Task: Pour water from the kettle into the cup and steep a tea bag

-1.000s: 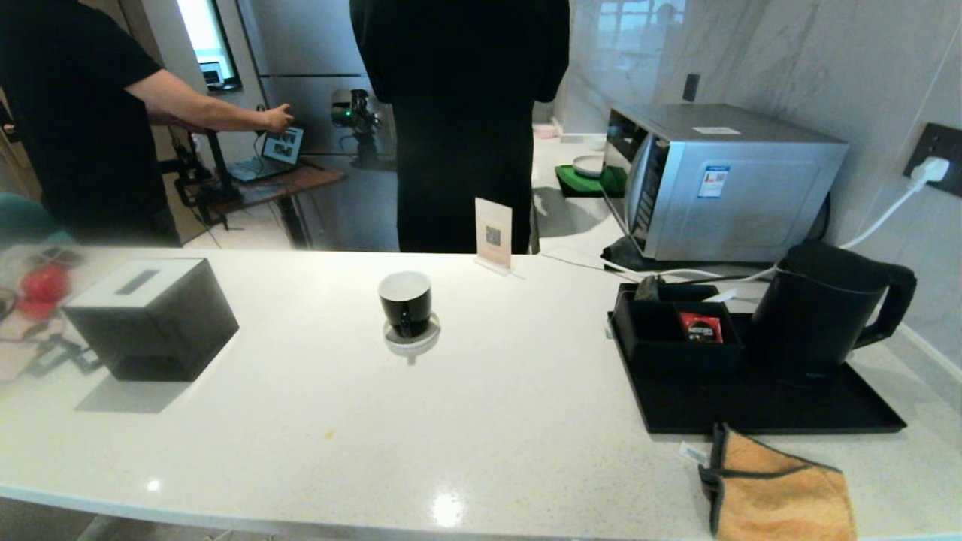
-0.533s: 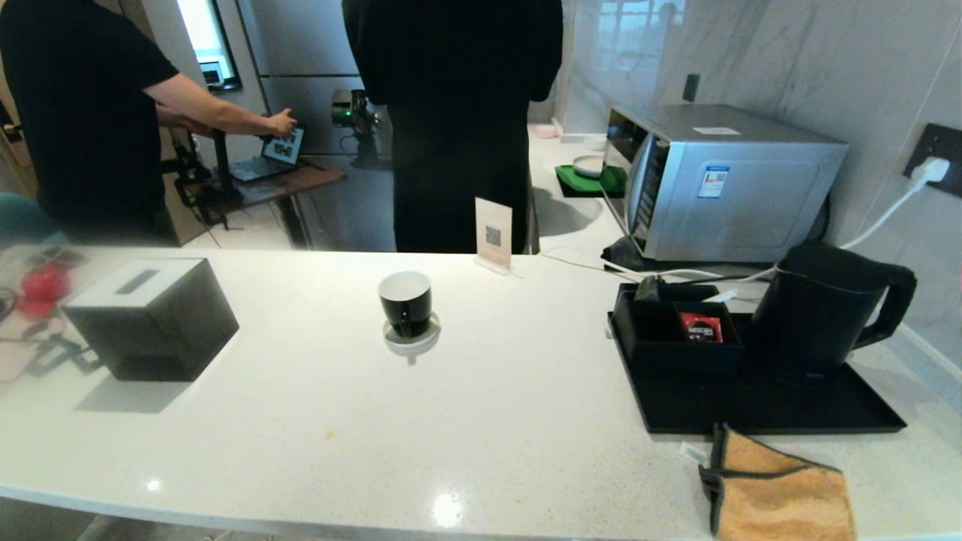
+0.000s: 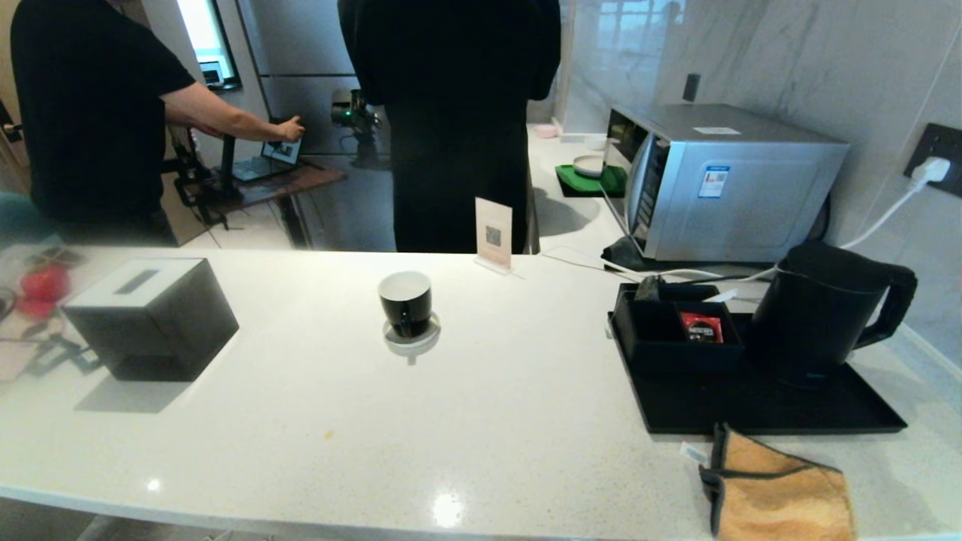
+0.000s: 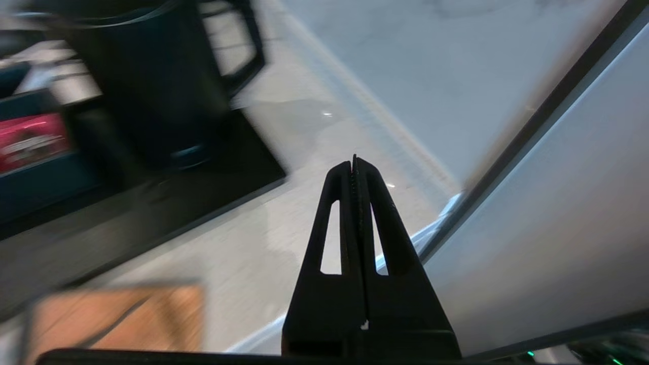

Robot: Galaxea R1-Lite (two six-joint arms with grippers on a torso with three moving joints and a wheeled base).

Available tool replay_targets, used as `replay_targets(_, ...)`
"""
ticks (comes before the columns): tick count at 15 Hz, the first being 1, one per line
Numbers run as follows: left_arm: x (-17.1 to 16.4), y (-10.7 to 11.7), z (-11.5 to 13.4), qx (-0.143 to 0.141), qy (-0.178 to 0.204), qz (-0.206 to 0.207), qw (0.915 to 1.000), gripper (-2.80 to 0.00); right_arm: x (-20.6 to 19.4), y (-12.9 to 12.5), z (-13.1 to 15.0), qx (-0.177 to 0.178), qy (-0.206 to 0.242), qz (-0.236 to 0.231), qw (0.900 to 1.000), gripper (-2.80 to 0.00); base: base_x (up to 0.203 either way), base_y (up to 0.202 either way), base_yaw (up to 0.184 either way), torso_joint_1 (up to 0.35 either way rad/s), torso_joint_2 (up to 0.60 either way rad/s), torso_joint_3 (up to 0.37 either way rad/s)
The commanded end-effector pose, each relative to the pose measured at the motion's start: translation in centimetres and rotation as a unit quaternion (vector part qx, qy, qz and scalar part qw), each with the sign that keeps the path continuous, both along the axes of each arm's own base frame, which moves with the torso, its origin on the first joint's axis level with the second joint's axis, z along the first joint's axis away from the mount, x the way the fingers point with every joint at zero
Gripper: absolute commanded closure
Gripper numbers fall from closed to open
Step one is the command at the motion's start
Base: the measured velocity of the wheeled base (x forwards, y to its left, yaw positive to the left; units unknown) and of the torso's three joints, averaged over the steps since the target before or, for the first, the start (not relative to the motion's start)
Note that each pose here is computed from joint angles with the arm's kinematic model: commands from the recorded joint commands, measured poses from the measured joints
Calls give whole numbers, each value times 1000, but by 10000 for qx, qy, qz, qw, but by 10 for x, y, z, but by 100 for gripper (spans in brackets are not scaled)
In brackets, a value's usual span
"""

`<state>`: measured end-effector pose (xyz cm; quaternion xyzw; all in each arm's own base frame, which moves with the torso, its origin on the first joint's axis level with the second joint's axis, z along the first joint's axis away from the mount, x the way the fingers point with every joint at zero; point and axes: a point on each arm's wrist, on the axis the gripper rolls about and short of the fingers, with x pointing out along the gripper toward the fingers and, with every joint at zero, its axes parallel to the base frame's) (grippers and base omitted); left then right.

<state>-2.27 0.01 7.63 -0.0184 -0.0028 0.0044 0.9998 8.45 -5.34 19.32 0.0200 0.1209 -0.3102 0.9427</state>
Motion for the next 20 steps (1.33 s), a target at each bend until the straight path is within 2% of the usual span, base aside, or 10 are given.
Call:
replay_targets(1, 0, 0, 0, 0, -3, 1, 10000, 0, 30, -24, -10, 172, 346, -171, 9991, 0, 0, 0, 0, 0, 0, 0)
replay_targets(5, 0, 0, 0, 0, -3, 1, 10000, 0, 63, -46, -23, 190, 316, -74, 9993, 0, 0, 0, 0, 0, 0, 0)
replay_targets(8, 0, 0, 0, -3, -3, 1, 10000, 0, 79, -54, -35, 175, 117, 424, 9989, 0, 0, 0, 0, 0, 0, 0)
replay_targets(9, 0, 0, 0, -8, 5, 1, 10000, 0, 84, -57, -40, 176, 132, 472, 9986, -280, 0, 0, 0, 0, 0, 0)
replay_targets(20, 0, 0, 0, -5, -1, 1, 10000, 0, 138, -88, -79, 45, -321, 1282, 9912, -280, 0, 0, 0, 0, 0, 0)
